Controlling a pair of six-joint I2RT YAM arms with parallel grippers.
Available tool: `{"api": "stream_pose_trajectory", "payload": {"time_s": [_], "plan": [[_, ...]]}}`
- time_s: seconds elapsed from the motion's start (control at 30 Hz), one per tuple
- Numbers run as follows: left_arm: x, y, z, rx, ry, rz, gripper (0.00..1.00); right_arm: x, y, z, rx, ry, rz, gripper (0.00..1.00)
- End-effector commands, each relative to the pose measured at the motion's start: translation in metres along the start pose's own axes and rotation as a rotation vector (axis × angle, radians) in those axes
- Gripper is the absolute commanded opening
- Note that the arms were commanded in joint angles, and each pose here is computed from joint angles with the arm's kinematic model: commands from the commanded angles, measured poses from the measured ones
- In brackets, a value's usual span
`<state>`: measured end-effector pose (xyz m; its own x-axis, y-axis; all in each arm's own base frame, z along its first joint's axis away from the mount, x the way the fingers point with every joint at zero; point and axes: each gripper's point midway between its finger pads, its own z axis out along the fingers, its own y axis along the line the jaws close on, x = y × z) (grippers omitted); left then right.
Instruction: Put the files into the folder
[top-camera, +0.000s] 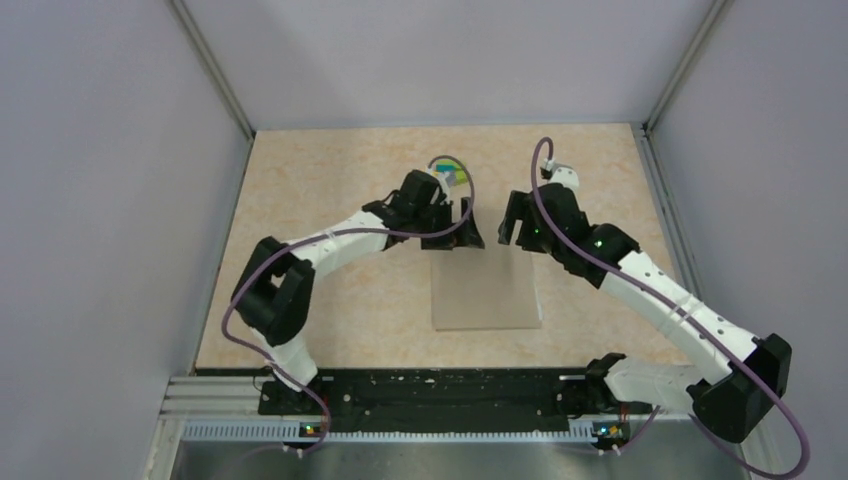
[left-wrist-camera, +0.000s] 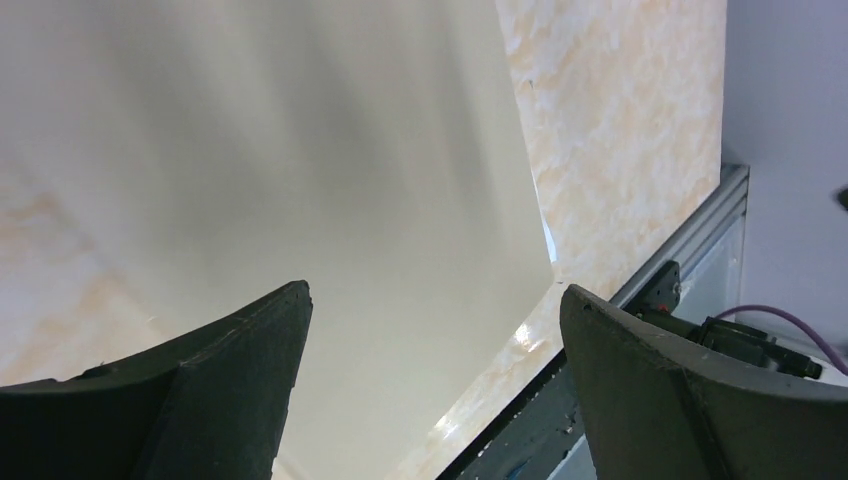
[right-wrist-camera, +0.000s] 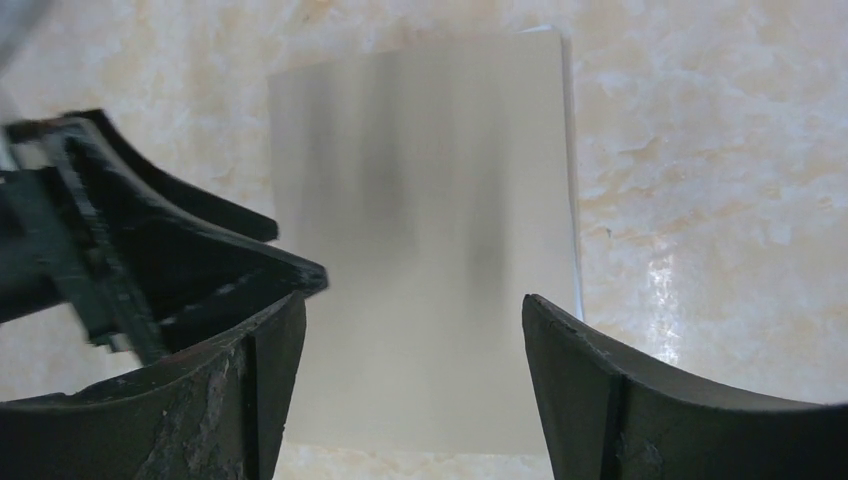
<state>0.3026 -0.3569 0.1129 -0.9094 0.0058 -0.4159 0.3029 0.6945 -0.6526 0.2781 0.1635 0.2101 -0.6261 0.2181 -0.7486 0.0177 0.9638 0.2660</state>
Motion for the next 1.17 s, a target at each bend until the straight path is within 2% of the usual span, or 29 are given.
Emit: {"api": "stream_pose_trajectory", "payload": {"time_s": [0.0,0.23,0.43,0.63,1.13], "plan": [[-0.044,0.003,-0.076,-0.125,-0.192,0.078,0.99,-0.016,0.020,0.006,-0.078,-0.045,0.012,0.80],[-0.050,0.044,-0.156,-0.372,-0.370,0.044,0.99,-0.018,0.045,0.025,-0.164,-0.050,0.021,0.84],[-0.046,0.058,-0.195,-0.480,-0.468,0.036,0.99,-0.021,0.062,0.039,-0.204,-0.046,0.027,0.85],[-0.036,0.070,-0.201,-0.530,-0.465,0.020,0.99,-0.020,0.067,0.049,-0.205,-0.031,0.024,0.85],[-0.040,0.066,-0.199,-0.499,-0.482,0.029,0.99,-0.012,0.056,0.047,-0.179,-0.030,0.025,0.85]]}}
